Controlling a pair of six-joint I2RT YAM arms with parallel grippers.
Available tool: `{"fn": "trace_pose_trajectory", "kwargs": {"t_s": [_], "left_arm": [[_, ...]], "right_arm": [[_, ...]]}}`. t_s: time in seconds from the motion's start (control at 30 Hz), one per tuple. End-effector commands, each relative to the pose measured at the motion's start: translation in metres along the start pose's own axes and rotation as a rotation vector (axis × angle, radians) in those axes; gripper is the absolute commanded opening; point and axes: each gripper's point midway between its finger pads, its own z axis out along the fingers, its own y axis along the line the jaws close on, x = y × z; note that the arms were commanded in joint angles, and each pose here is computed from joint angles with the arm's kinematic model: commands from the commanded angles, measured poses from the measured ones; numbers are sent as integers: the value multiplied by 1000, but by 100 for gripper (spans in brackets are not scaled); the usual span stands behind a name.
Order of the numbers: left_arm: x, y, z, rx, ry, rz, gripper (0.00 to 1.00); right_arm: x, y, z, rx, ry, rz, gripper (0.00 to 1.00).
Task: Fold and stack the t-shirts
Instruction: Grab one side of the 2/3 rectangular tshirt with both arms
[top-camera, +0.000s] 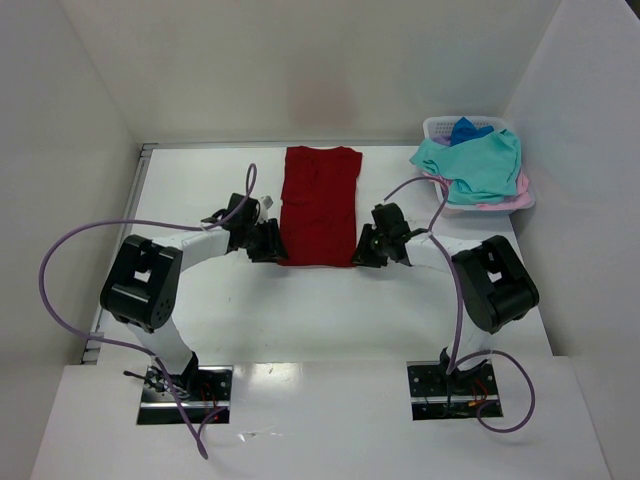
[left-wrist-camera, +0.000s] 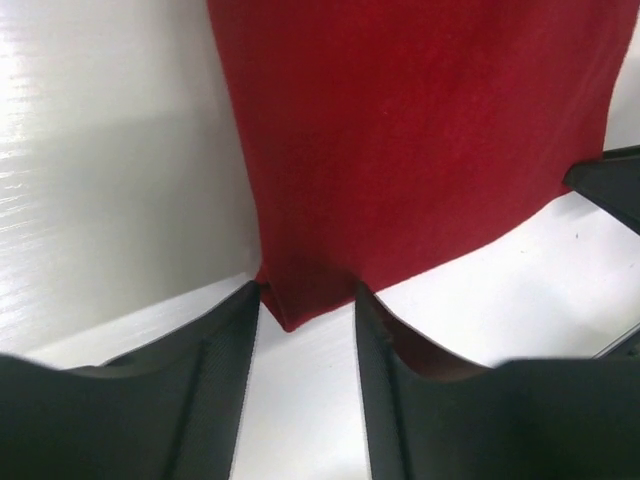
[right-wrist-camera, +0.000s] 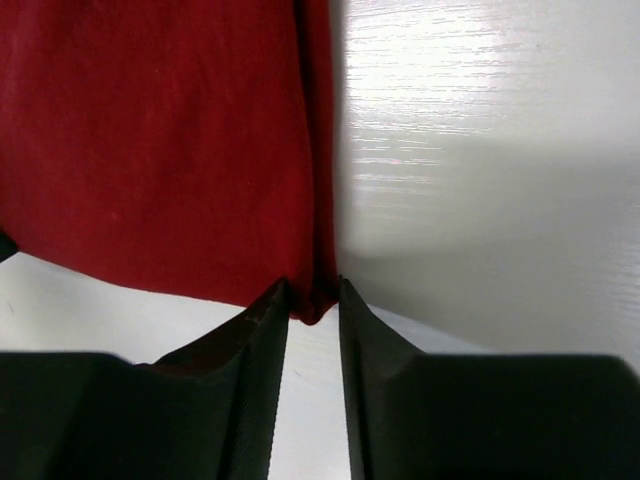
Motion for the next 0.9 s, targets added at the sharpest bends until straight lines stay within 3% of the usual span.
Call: {"fn": "trace_pose_trajectory", "kwargs": {"t_s": [0.0, 0.27, 0.33, 0.43, 0.6, 0.87], "left_arm": [[5, 3, 7, 0, 13, -9, 47], [8, 6, 12, -8, 28, -15, 44], [8, 6, 12, -8, 28, -15, 41], [10, 8, 14, -12, 36, -18, 27], [18, 12, 13, -25, 60, -38, 1], [45, 2, 12, -25, 114, -37, 0]], "right_arm": [[-2, 1, 8, 0, -17, -2, 29], [-1, -2, 10, 13, -16, 9, 15], [-2, -3, 10, 20, -22, 19, 6], [-1, -5, 10, 33, -21, 21, 0], [-3, -7, 4, 41, -44, 28, 0], [8, -17, 0, 69, -25, 32, 0]]}}
